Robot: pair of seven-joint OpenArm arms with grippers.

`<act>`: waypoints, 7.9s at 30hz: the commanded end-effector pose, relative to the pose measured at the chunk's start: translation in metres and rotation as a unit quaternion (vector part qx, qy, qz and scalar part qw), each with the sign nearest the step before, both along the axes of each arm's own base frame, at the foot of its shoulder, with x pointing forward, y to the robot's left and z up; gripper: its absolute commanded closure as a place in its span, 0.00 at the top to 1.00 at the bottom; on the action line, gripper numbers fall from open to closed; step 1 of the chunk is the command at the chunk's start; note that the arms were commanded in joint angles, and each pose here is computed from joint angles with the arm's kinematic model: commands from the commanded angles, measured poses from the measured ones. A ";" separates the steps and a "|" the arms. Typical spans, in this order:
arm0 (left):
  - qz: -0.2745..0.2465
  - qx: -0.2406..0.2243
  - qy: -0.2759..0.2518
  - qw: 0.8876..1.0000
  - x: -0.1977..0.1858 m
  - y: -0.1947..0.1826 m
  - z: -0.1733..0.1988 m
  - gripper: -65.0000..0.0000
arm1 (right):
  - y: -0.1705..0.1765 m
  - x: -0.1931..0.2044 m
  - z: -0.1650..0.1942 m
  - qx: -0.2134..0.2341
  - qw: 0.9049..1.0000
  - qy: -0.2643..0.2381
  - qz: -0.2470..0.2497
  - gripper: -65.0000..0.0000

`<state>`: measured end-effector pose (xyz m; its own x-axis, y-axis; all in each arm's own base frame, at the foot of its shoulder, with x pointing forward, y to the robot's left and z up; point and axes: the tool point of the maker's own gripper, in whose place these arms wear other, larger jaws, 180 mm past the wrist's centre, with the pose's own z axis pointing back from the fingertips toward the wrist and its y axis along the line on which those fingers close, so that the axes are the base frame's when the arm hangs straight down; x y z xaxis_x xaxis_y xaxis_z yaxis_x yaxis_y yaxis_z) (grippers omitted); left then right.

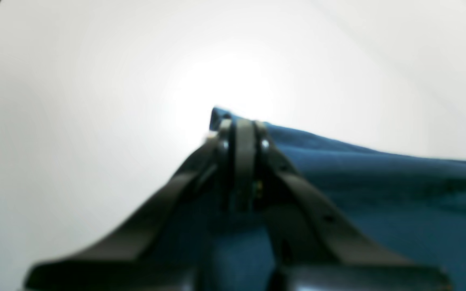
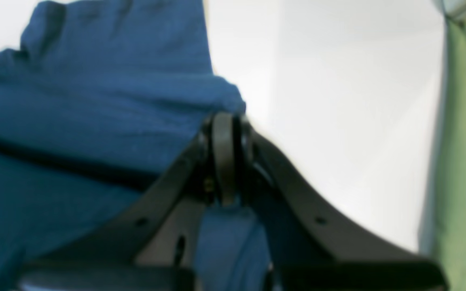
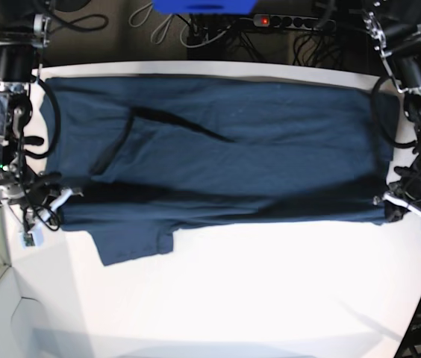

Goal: Layout the t-shirt on the table in an organized manner, then fold the t-shirt properly
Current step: 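Lift the hem with both grippers and fold it toward the collar, then lower the folded hem with both grippers onto the shirt, then grasp the protruding sleeve with the right gripper and fold it inward, then press the right gripper along the folded shirt end to tidy it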

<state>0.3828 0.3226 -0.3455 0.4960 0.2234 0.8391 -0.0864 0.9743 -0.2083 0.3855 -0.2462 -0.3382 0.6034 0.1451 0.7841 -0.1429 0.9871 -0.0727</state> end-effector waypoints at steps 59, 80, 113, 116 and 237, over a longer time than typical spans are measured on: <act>0.038 -0.007 0.073 0.997 -0.082 0.019 -0.060 0.01 | 0.002 -0.119 -0.084 0.003 0.988 0.136 0.073 0.00; 0.042 -0.024 0.098 0.994 -0.091 0.017 -0.078 0.03 | -0.039 -0.078 0.023 -0.080 0.996 0.024 0.032 0.48; 0.045 -0.025 0.112 0.992 -0.103 0.017 -0.087 0.26 | 0.058 0.015 -0.090 0.116 0.984 0.116 0.074 0.31; 0.045 -0.025 0.112 0.992 -0.103 0.017 -0.087 0.26 | 0.065 0.003 -0.101 0.111 0.981 0.132 0.086 0.06; -0.015 0.013 0.117 0.993 -0.115 -0.020 -0.051 0.00 | 0.099 -0.148 -0.101 0.075 0.974 0.187 0.108 0.43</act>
